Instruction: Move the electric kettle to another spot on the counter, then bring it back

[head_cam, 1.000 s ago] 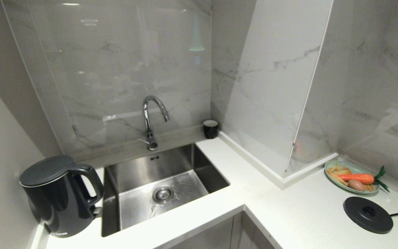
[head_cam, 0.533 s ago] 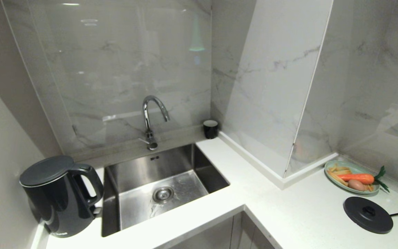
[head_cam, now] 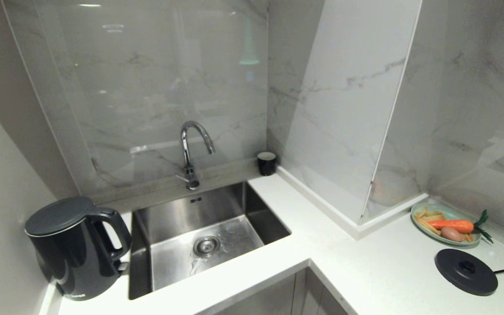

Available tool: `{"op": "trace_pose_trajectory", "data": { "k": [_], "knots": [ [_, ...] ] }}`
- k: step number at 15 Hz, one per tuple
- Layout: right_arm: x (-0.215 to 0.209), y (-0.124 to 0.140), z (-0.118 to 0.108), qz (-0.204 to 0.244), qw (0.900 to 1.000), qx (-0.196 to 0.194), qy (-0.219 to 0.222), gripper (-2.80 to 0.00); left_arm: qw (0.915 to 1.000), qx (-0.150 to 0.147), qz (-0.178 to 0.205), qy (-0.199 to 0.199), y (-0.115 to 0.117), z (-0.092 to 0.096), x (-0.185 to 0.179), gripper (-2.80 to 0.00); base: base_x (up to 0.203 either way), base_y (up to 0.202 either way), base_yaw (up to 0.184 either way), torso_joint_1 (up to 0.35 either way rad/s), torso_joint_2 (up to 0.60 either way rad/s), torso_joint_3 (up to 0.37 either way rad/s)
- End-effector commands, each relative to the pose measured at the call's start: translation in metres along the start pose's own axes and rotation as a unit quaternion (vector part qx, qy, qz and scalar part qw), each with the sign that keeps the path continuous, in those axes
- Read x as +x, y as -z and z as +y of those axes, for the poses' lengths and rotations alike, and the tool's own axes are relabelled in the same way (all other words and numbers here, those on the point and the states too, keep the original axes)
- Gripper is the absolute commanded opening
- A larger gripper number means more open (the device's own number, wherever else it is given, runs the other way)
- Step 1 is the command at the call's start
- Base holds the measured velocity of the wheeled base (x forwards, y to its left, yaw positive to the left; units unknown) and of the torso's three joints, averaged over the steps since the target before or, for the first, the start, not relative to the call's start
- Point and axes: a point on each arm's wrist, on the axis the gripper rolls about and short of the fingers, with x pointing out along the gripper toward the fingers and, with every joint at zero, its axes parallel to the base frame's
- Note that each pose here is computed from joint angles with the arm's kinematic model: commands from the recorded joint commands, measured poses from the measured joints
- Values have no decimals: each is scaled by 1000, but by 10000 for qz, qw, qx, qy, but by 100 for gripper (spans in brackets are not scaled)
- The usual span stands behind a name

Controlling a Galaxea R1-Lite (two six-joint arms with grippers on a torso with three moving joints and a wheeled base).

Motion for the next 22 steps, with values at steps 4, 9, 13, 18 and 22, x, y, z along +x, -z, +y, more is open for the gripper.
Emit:
{"op": "trace_pose_trajectory", "data": {
  "k": [4, 9, 13, 18, 22],
  "knots": [
    [0, 0, 0, -2, 10000, 0, -4, -280, 10000, 0, 23, -6, 1, 0, 0, -280, 0, 0, 0, 0, 0, 0],
    [0, 0, 0, -2, 10000, 0, -4, -280, 10000, 0, 16, -8, 1, 0, 0, -280, 4, -4, 46, 2, 3, 2],
    [0, 0, 0, 6, 10000, 0, 2, -280, 10000, 0, 16, -8, 1, 0, 0, -280, -2, -8, 171, 3, 2, 2],
    [0, 0, 0, 2, 10000, 0, 0, -280, 10000, 0, 17, -8, 1, 0, 0, -280, -1, -6, 152, 1, 2, 2],
    [0, 0, 0, -2, 10000, 0, -4, -280, 10000, 8, 23, -1, 1, 0, 0, -280, -1, 1, 14, 1, 1, 1]
  ]
}}
